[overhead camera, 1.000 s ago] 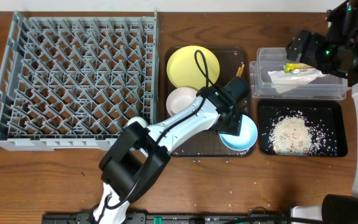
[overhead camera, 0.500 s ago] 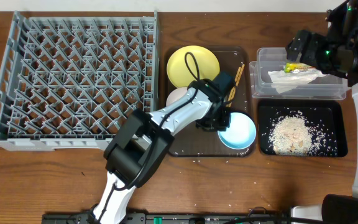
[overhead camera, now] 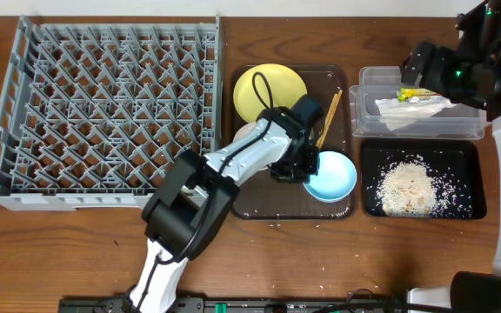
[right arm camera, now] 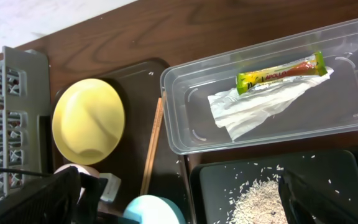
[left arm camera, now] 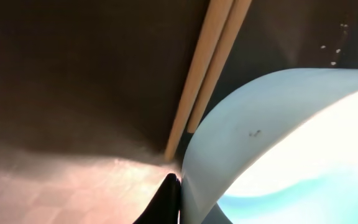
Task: Sort waste into correct bins and load items into the dishwasher
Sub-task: 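Carry the light-blue bowl with the left gripper into the dish rack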
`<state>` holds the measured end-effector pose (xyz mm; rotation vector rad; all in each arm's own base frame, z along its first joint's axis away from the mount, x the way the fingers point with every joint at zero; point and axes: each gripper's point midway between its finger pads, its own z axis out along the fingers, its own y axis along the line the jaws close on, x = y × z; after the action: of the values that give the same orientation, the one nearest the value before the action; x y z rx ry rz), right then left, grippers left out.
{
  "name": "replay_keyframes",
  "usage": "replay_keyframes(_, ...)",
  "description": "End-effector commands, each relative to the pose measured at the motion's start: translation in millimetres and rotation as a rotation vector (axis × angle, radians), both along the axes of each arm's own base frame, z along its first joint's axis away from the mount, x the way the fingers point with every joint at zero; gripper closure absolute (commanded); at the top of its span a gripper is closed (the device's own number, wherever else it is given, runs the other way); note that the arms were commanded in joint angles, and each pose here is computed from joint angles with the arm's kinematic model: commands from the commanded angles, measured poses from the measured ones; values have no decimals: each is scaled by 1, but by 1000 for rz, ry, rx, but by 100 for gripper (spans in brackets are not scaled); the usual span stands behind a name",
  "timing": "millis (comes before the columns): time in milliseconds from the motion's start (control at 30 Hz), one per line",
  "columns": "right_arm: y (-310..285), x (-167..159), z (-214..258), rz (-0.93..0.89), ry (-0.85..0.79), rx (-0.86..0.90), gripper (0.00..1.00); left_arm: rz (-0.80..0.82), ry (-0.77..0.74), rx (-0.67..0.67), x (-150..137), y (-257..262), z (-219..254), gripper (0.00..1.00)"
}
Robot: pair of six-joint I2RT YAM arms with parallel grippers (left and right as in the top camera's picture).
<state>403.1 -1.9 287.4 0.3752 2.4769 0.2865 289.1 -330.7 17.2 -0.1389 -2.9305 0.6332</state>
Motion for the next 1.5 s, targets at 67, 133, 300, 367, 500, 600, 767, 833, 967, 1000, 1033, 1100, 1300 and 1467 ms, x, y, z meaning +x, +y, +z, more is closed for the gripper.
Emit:
replay_keyframes(67, -3, 1, 3, -16, -7, 1, 1, 15, -117, -128, 23, 7, 70, 93)
replay_keyframes(133, -3, 1, 3, -16, -7, 0, 1, 26, -185, -159, 36, 21, 96, 93)
replay_keyframes(300, -3, 1, 3, -16, -7, 1, 1, 177, -376, -47, 76, 94, 143, 92)
replay_keyframes(367, -3, 1, 3, -16, -7, 1, 1, 282, -465, 78, 91, 143, 160, 92)
replay_keyframes(500, -3, 1, 3, -16, -7, 1, 1, 473, -607, 368, 103, 241, 189, 92)
replay_keyframes(600, -3, 1, 3, -16, -7, 0, 1, 569, -677, 586, 98, 296, 207, 93)
replay_keyframes(767, -3, 1, 3, -16, -7, 1, 1, 658, -738, 914, 84, 348, 223, 93)
replay_keyframes(833, -3, 1, 3, -16, -7, 0, 1, 696, -763, 1022, 78, 361, 227, 94)
replay_keyframes(967, -3, 1, 3, -16, -7, 1, 1, 728, -826, 1186, 68, 372, 234, 93)
replay_keyframes(1000, -3, 1, 3, -16, -7, 0, 1, 737, -848, 1220, 66, 373, 235, 93)
replay_keyframes(1033, -3, 1, 3, -16, -7, 0, 1, 743, -860, 1234, 65, 373, 235, 92)
replay_keyframes(1100, -3, 1, 3, -16, -7, 0, 1, 767, -887, 1250, 62, 370, 233, 93)
replay_keyframes(1300, -3, 1, 3, -16, -7, 1, 1, 730, -1013, 1370, 63, 355, 227, 92)
replay_keyframes(1467, -3, 1, 3, -16, -7, 0, 1, 626, -1096, 1504, 72, 341, 224, 92)
